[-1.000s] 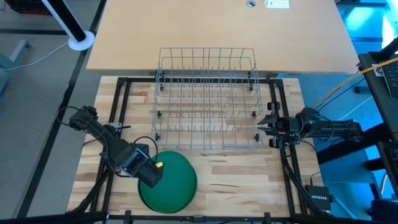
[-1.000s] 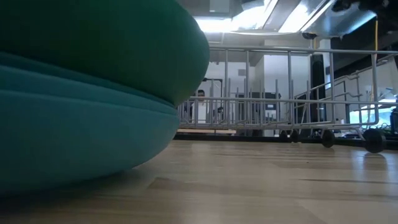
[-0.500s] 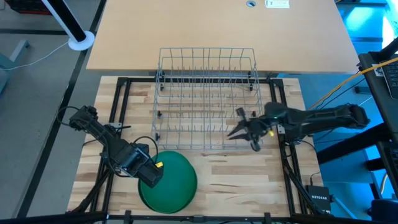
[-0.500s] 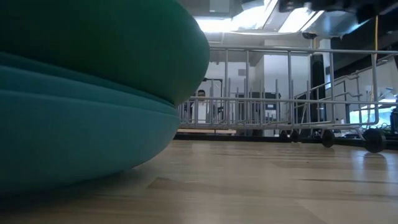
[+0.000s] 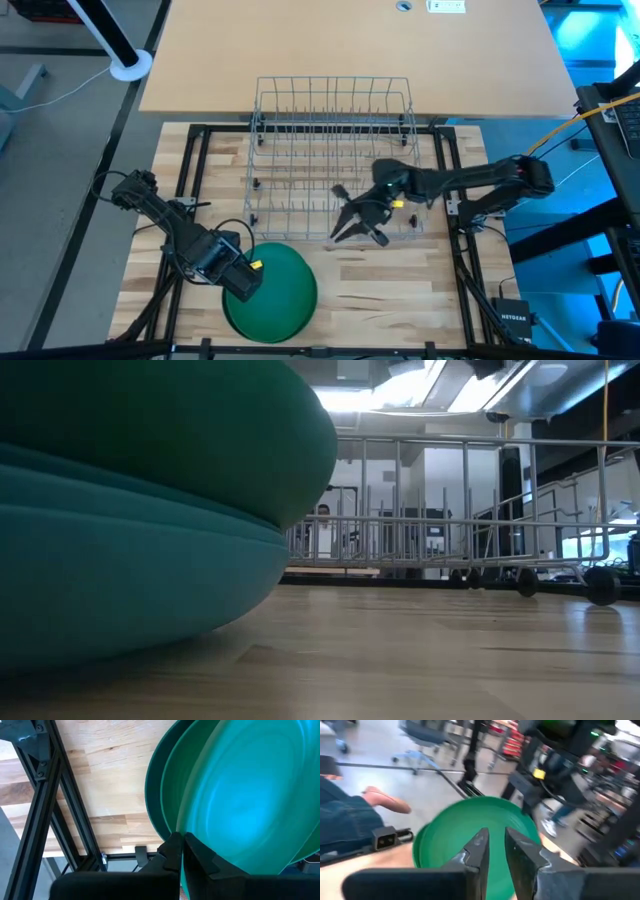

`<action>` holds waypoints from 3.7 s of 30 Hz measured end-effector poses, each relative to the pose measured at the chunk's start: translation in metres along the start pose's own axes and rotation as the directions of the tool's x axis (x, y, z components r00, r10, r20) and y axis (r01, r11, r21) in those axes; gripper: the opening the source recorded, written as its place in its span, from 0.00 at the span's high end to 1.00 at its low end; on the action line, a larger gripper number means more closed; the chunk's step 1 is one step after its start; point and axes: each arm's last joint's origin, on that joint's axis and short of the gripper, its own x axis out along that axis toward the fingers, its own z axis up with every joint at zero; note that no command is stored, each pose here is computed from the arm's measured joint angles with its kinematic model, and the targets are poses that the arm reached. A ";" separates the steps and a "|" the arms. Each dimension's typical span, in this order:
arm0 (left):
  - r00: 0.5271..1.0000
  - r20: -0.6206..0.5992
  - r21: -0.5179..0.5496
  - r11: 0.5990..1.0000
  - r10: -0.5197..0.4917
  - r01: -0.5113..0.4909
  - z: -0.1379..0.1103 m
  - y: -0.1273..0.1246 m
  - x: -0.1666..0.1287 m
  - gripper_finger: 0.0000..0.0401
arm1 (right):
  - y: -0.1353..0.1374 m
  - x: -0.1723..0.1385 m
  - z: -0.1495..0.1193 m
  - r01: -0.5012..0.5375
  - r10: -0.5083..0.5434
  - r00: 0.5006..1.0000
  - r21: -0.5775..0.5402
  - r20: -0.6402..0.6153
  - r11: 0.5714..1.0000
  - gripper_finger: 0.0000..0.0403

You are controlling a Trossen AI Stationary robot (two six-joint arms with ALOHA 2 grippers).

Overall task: Sort dishes
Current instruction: Put the top green plate into the dish rack

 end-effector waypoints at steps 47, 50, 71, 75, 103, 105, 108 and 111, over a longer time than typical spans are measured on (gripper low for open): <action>0.999 0.035 0.042 0.998 -0.037 0.036 0.002 -0.003 0.000 1.00 | -0.024 0.134 -0.040 0.170 -0.200 0.922 -0.119 -0.331 0.978 0.59; 0.999 0.036 0.042 0.998 -0.038 0.037 0.002 -0.003 0.000 1.00 | -0.033 0.142 -0.036 0.180 -0.214 0.926 -0.133 -0.311 0.975 0.59; 0.998 0.031 0.060 0.997 -0.056 0.054 0.001 -0.005 0.000 1.00 | -0.048 0.163 -0.082 0.239 -0.264 0.850 -0.112 -0.456 0.964 0.59; 0.998 0.028 0.061 0.996 -0.060 0.059 0.001 -0.005 0.000 1.00 | -0.050 0.162 -0.082 0.247 -0.268 0.850 -0.104 -0.453 0.963 0.59; 0.997 0.019 0.066 0.995 -0.071 0.070 0.000 -0.007 0.000 1.00 | -0.049 0.161 -0.081 0.211 -0.210 0.875 -0.048 -0.436 0.976 0.95; 0.997 0.012 0.067 0.994 -0.082 0.081 0.000 -0.008 0.000 1.00 | -0.049 0.161 -0.080 0.210 -0.209 0.879 -0.047 -0.428 0.977 0.96; 0.996 0.001 0.064 0.994 -0.094 0.094 -0.001 -0.009 0.000 1.00 | -0.049 0.162 -0.079 0.212 -0.214 0.885 -0.052 -0.413 0.976 0.97; 0.993 -0.009 0.069 0.991 -0.114 0.115 -0.002 -0.011 0.000 0.98 | -0.049 0.162 -0.080 0.211 -0.213 0.887 -0.051 -0.411 0.976 0.97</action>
